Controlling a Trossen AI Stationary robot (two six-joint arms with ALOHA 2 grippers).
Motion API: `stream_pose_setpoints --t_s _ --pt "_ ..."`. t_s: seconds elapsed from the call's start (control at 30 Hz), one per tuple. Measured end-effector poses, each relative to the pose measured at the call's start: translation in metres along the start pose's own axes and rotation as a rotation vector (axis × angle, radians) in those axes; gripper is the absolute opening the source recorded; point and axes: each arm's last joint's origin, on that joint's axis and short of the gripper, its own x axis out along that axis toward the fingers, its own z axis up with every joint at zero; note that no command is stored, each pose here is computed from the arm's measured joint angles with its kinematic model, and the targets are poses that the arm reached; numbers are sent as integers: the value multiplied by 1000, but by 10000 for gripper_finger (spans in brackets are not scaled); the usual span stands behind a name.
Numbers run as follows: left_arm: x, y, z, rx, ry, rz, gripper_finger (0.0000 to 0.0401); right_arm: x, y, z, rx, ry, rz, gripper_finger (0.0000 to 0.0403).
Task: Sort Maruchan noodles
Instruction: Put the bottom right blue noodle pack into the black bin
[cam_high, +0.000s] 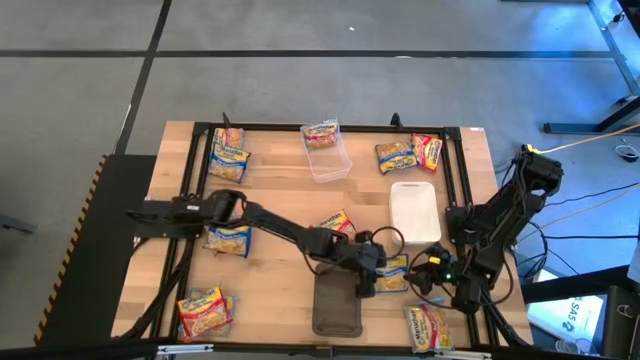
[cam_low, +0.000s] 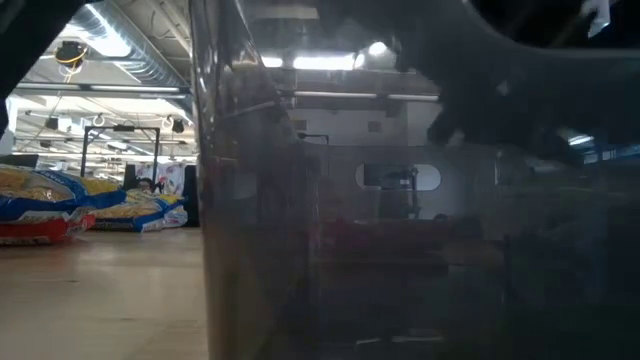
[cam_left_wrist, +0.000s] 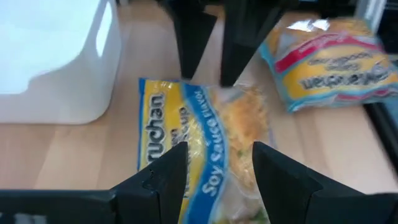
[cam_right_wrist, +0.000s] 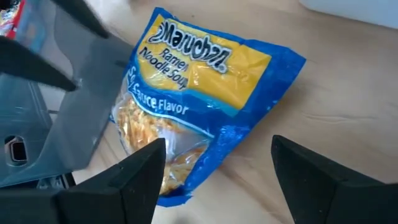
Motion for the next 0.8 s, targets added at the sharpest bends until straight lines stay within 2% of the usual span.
stream_pose_setpoints --t_s 0.1,0.33,0.63,0.8 --pt "6 6 -4 3 13 2 174 2 -1 2 21 -10 -8 269" --pt "7 8 -4 91 17 -10 174 10 -2 7 47 -35 -26 269" --pt "7 9 -7 99 56 -3 174 12 2 8 66 -25 -8 269" --pt "6 9 -11 99 95 -56 174 12 6 6 91 -10 21 269"
